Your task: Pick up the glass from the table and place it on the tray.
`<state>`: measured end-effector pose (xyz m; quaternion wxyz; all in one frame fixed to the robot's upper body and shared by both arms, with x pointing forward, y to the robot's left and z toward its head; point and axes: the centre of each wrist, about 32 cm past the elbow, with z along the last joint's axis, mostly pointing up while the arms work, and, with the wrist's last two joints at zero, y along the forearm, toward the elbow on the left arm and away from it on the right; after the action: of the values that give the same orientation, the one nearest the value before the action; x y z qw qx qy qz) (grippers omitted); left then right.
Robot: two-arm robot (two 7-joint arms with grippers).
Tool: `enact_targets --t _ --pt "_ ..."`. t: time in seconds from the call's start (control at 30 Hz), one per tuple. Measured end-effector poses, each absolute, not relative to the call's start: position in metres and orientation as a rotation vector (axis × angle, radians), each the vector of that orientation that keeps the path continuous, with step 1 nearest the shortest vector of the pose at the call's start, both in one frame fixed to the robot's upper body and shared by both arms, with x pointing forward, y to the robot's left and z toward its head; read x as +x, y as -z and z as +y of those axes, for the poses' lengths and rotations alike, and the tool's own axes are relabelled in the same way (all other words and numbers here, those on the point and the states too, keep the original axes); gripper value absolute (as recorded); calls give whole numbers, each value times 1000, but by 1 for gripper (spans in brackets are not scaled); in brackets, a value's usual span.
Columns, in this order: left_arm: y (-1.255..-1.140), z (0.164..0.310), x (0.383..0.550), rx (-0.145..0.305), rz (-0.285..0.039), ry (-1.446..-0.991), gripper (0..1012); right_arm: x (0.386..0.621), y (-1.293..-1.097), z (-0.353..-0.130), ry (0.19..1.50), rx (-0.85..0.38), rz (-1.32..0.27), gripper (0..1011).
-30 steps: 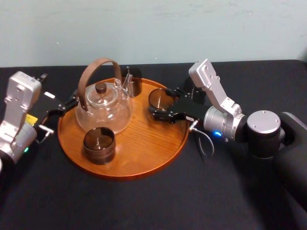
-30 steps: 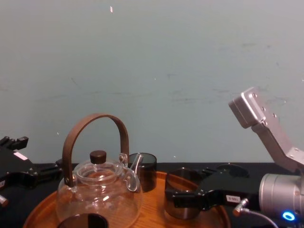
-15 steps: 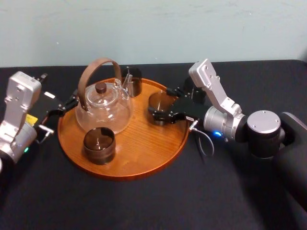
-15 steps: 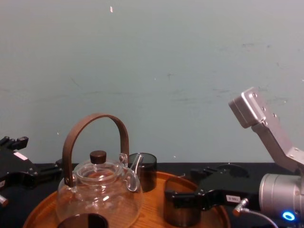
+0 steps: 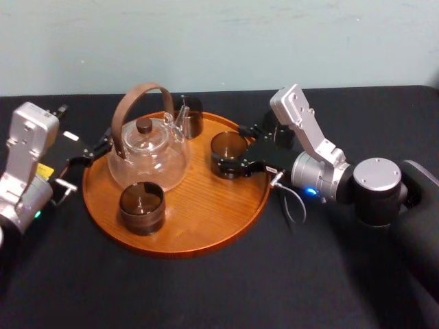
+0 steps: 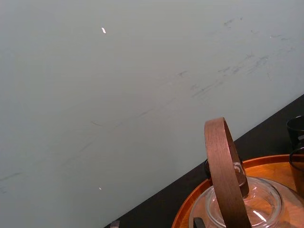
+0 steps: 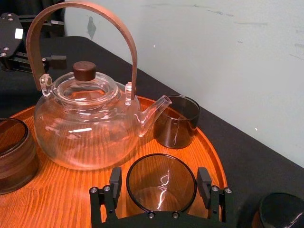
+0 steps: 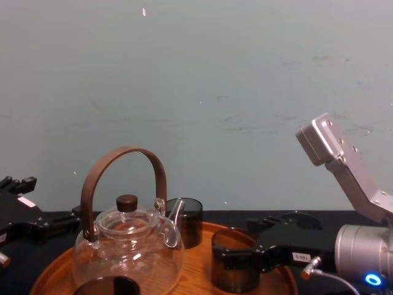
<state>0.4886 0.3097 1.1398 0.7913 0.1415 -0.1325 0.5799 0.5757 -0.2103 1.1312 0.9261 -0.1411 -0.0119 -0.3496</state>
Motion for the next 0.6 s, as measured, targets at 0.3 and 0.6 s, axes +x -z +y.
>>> enact_targets --t 0.3,0.6 --pt "-1140 310 489 304 -285 -1248 1002 576 -1131 -210 717 -289 -24 1003" --pt "-1140 310 489 304 -285 -1248 1002 571 -1136 -220 724 -273 -13 1002"
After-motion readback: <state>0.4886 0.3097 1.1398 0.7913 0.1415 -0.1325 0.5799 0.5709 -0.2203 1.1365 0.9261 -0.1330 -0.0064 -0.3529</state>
